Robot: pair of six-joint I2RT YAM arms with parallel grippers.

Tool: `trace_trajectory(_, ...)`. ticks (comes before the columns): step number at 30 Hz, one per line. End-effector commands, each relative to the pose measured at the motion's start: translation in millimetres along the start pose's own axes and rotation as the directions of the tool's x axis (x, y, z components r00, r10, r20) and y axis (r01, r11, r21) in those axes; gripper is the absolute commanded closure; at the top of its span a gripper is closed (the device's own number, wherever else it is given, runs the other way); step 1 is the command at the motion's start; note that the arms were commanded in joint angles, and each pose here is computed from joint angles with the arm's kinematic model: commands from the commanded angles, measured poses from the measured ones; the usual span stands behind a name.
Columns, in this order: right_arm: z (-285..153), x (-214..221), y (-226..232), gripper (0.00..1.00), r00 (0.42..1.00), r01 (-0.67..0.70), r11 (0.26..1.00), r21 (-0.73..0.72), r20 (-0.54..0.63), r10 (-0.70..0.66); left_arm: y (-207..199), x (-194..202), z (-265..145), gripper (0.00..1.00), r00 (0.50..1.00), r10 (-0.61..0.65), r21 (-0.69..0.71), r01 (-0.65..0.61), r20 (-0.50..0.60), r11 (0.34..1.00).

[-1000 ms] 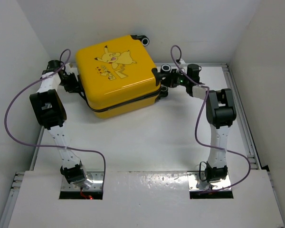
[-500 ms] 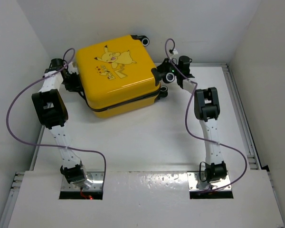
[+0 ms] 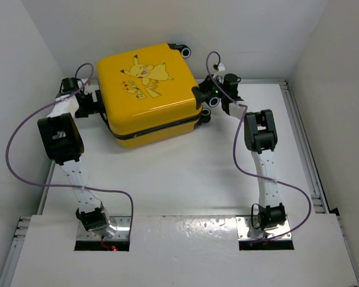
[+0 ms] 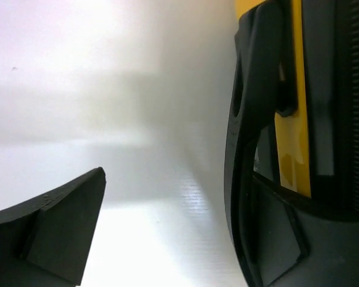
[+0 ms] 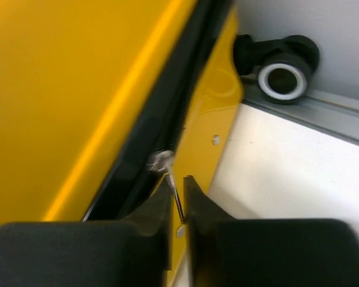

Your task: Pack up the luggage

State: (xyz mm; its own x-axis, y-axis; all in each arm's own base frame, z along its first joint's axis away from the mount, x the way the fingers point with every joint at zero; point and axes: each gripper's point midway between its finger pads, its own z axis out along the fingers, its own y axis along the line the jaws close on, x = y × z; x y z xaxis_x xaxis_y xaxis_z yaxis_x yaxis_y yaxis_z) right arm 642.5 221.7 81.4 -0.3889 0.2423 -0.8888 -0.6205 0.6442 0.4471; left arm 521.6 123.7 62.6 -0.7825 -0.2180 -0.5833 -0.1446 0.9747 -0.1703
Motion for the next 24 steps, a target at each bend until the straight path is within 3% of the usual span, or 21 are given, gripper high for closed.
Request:
trace_trajectory(1, -29, -37, -63, 0.89, 0.993, 0.017, 0.967, 0.254, 0.106, -0.046, -13, -50, -47, 0.0, 0.96, 0.137, -0.008, -0.139, 0.244, 0.99)
trace_trajectory(2, -29, -47, -55, 0.67, 0.992, 0.025, 0.97, 0.244, 0.117, -0.056, -24, -38, -51, 0.0, 0.954, 0.155, 0.048, -0.173, 0.256, 0.984)
trace_trajectory(3, -31, -42, -55, 0.57, 0.993, 0.018, 0.969, 0.245, 0.112, -0.047, -36, -59, -82, 0.0, 0.915, 0.194, 0.051, -0.226, 0.354, 0.973)
trace_trajectory(5, -36, -47, -49, 0.4, 0.992, 0.033, 0.969, 0.245, 0.11, -0.062, -57, -55, -99, 0.0, 0.887, 0.23, 0.106, -0.294, 0.4, 0.95)
trace_trajectory(7, -43, -48, -50, 0.33, 0.992, 0.051, 0.966, 0.252, 0.102, -0.079, -76, -63, -133, 0.0, 0.839, 0.268, 0.138, -0.372, 0.474, 0.918)
trace_trajectory(8, -45, -44, -50, 0.29, 0.993, 0.049, 0.966, 0.255, 0.094, -0.075, -88, -52, -140, 0.0, 0.813, 0.304, 0.201, -0.448, 0.496, 0.871)
trace_trajectory(11, -53, -45, -51, 0.29, 0.993, 0.057, 0.963, 0.265, 0.084, -0.081, -102, -50, -172, 0.0, 0.744, 0.343, 0.183, -0.524, 0.573, 0.832)
trace_trajectory(14, -57, -44, -46, 0.29, 0.995, 0.057, 0.967, 0.247, 0.068, -0.076, -97, -35, -176, 0.0, 0.747, 0.351, 0.174, -0.524, 0.565, 0.834)
trace_trajectory(17, -62, -45, -40, 0.29, 0.996, 0.061, 0.974, 0.218, 0.053, -0.075, -89, -35, -186, 0.0, 0.769, 0.257, 0.226, -0.459, 0.585, 0.859)
trace_trajectory(18, -63, -43, -39, 0.29, 0.996, 0.059, 0.975, 0.216, 0.049, -0.071, -83, -36, -191, 0.0, 0.805, 0.163, 0.276, -0.375, 0.571, 0.885)
trace_trajectory(21, -64, -29, -38, 0.26, 0.997, 0.076, 0.977, 0.197, 0.01, -0.079, -83, -41, -195, 0.0, 0.839, 0.013, 0.369, -0.254, 0.545, 0.894)
trace_trajectory(24, -65, -8, -43, 0.26, 0.995, 0.093, 0.979, 0.182, -0.054, -0.084, -63, -47, -193, 0.0, 0.829, -0.027, 0.277, -0.156, 0.559, 0.948)
